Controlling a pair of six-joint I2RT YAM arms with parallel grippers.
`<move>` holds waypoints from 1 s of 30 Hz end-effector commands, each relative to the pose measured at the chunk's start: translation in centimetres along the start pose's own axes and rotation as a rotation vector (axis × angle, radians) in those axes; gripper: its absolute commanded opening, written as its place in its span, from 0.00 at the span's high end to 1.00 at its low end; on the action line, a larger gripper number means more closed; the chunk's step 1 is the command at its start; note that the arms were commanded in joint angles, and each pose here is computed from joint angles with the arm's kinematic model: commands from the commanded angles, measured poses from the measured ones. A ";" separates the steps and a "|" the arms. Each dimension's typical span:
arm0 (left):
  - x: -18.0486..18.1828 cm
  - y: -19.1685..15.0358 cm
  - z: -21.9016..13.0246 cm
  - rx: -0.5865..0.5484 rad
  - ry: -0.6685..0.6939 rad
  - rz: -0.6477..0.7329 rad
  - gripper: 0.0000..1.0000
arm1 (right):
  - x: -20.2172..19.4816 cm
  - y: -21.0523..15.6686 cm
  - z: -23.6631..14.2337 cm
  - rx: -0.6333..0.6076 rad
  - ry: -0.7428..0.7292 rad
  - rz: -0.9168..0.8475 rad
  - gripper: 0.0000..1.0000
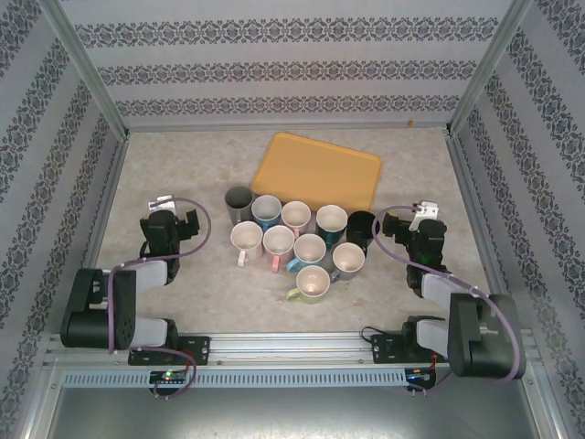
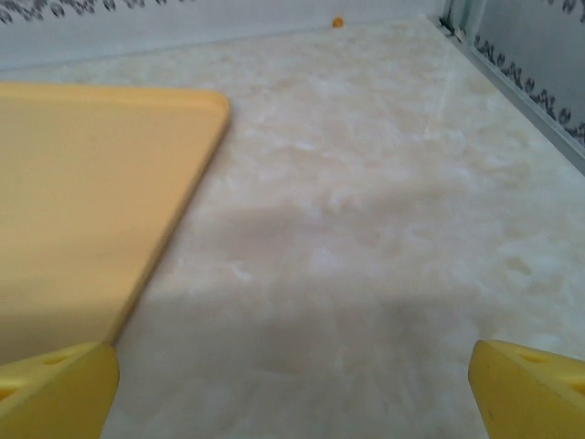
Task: Turn the mug right side up
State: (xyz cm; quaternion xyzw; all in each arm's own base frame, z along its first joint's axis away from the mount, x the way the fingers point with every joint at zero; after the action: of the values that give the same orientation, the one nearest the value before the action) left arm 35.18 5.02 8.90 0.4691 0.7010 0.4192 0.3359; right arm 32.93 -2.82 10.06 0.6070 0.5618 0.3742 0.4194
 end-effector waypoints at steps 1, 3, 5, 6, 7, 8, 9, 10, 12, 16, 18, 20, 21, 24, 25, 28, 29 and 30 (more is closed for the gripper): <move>-1.8 2.2 0.6 -0.168 -0.118 -0.032 0.00 | 0.8 3.8 0.6 -0.167 0.056 0.016 0.02; -2.9 1.2 1.4 -0.161 -0.166 0.002 0.00 | 1.3 3.5 1.3 -0.170 0.060 -0.009 0.02; -3.2 1.0 1.5 -0.112 -0.167 0.015 0.00 | 0.9 2.5 2.1 -0.167 0.033 0.004 0.02; -3.0 1.0 1.9 -0.094 -0.143 0.016 0.00 | 0.7 2.0 2.6 -0.175 0.022 0.014 0.02; -3.1 1.2 2.1 -0.107 -0.132 0.024 0.00 | 0.9 2.5 2.8 -0.204 0.031 0.013 0.02; -3.2 1.2 2.1 -0.108 -0.129 0.028 0.00 | 1.3 2.4 3.2 -0.171 0.048 -0.006 0.02; -3.2 1.1 2.2 -0.094 -0.125 0.030 0.00 | 1.7 2.2 3.7 -0.106 0.050 -0.030 0.02; -3.2 1.1 2.2 -0.098 -0.124 0.030 0.00 | 2.0 2.0 4.2 -0.067 0.027 -0.054 0.02; -3.3 1.2 2.2 -0.098 -0.125 0.033 0.00 | 2.2 3.0 4.8 -0.100 -0.029 -0.087 0.02; -3.4 1.1 2.3 -0.091 -0.117 0.049 0.00 | 2.2 2.9 4.8 -0.076 -0.026 -0.088 0.02; -3.5 1.1 2.4 -0.094 -0.118 0.050 0.00 | 2.2 2.9 4.8 -0.077 -0.025 -0.089 0.02; -3.5 1.1 2.3 -0.094 -0.118 0.049 0.00 | 2.2 2.9 4.8 -0.075 -0.024 -0.090 0.02; -3.5 1.1 2.3 -0.093 -0.117 0.049 0.00 | 2.2 2.9 4.8 -0.075 -0.023 -0.094 0.02; -3.5 1.1 2.3 -0.094 -0.119 0.048 0.00 | 2.6 2.9 4.6 -0.081 -0.022 -0.114 0.02; -3.5 1.1 2.3 -0.094 -0.120 0.048 0.00 | 2.6 2.9 4.7 -0.081 -0.019 -0.111 0.02; -3.5 1.1 2.2 -0.100 -0.122 0.049 0.00 | 2.8 3.0 4.6 -0.084 -0.018 -0.120 0.02; -3.5 1.1 2.1 -0.101 -0.124 0.048 0.00 | 2.7 2.9 4.7 -0.081 -0.017 -0.118 0.02; -3.5 1.2 2.1 -0.103 -0.124 0.048 0.00 | 2.7 2.9 4.7 -0.080 -0.008 -0.111 0.02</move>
State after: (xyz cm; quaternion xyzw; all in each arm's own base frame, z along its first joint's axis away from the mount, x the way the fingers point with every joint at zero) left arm 38.14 2.85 8.14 0.4979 0.6585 0.4197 0.3773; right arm 38.49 -0.73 10.31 0.5675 0.5778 0.3655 0.4587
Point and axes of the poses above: each hand's point on the last joint's axis, 136 mm out from that joint toward the fingers, its own z axis out along the fingers, its own x axis along the line the jaws close on, y = z × x, the point moved 1 cm from there along -z, back along the fingers, and after that the axes turned 7 degrees about -z, right-handed, at the moved point
